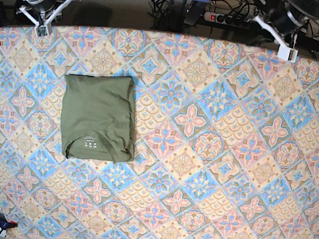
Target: Layout the t-shirt on the table in an organized manner, then fold the t-shirt properly
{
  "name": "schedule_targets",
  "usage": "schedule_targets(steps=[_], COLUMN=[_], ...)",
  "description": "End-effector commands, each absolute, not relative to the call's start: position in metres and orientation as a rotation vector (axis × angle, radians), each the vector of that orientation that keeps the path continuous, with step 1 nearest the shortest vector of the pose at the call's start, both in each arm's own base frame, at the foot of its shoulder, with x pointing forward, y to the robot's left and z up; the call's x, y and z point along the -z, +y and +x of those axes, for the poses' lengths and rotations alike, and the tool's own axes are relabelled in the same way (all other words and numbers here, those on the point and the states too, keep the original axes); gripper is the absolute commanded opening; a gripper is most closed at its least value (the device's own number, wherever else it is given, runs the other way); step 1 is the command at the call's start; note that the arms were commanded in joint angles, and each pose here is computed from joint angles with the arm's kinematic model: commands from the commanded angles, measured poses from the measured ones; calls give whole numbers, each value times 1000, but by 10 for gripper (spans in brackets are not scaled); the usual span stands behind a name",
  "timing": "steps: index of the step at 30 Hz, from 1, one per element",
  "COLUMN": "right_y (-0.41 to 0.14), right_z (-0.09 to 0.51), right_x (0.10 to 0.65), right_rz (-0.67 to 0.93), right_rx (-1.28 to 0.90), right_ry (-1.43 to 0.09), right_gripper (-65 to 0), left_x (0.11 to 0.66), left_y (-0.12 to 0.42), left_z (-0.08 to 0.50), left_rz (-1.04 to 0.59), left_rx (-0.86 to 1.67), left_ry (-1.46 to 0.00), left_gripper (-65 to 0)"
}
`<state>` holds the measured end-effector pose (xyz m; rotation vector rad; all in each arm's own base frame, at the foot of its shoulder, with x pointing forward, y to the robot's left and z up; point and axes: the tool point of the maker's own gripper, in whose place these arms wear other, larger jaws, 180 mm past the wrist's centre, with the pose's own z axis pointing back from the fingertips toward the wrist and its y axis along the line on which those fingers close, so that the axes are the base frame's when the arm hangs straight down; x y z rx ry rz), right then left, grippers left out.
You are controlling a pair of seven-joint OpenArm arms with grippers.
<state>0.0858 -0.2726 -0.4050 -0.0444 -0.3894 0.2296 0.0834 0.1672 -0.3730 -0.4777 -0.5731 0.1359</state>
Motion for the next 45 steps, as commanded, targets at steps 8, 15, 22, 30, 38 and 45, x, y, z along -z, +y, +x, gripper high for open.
schedule_targets(steps=[8,15,22,30,38,45], right_y=[-278,-290,-269,-248,-211,-189], right_z=[18,-55,-52,-59,-35,-5], right_x=[426,473,528,587,620,627], right_rz=[-4,31,87,205,337,391], right_rx=[-193,-89,-133,-9,162,244], right_ry=[-223,-1,32,94,-6,-106], right_gripper=[-605,-605,-605,-605,-605,-604], left_x=[396,450,504,565,613,640], left_y=[191,206,198,181,177,172], left_z=[31,2,-4,-14,-21,-18], left_rz=[-286,-230,-272,-307,-276,-235], left_rx=[-30,-75,-145,-212,-251,-290], left_ry=[-434,-300,-220,-170,-175,-170], left_gripper=[-650,-650,-650,-650,-650,-650])
